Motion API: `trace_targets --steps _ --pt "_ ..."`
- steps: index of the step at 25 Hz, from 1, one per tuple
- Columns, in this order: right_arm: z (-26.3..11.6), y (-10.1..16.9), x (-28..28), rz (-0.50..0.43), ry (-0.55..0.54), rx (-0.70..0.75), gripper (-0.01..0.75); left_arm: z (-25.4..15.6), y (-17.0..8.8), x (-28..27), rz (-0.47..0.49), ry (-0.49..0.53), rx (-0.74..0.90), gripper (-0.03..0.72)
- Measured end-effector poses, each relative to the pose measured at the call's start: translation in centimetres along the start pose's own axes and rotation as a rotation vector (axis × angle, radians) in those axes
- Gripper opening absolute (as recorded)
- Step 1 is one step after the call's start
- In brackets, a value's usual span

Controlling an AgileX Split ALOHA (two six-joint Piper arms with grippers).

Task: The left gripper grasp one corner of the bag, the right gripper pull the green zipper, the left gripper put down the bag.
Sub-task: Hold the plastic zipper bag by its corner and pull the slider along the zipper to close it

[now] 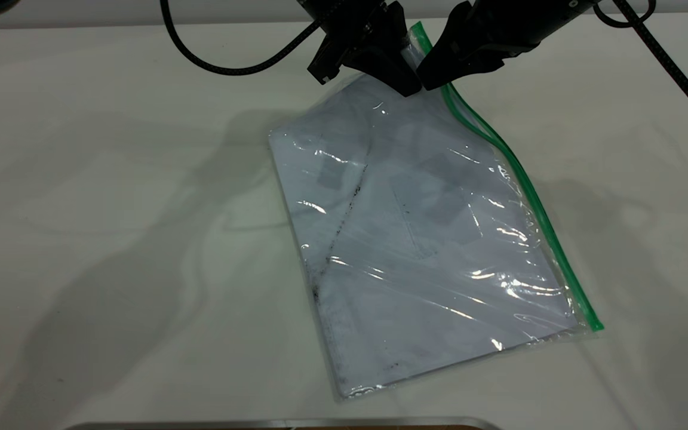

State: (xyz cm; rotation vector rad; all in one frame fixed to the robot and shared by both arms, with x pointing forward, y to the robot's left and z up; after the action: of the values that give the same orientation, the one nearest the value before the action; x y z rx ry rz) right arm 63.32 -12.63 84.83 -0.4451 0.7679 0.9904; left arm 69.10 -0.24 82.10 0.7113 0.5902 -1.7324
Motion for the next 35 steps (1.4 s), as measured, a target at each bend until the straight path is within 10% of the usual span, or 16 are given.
trace_targets --steps 16,35 --pt "0.0 -0.3 0.0 -0.021 -0.004 0.021 0.040 0.3 0.0 0.0 -0.001 -0.021 -0.008 0.053" --pt "-0.3 -0.7 -0.1 -0.049 0.042 0.045 0.037 -0.6 0.5 -1.2 0.009 -0.094 -0.110 0.053"
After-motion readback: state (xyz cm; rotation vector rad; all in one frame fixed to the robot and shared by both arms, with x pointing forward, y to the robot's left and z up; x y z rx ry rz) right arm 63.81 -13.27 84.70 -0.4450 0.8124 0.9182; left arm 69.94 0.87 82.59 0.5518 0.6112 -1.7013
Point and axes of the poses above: a point on each arm's last joint axis where the gripper is mounted, x pointing out along that axis toward the gripper, y along the wrist's bending axis when the last joint is at zero, z = x × y, the point moved 4 cm from there along x, pointing out along that axis toward the gripper, and after that the axes turned 15 degrees about -x, right-handed, at the moved point
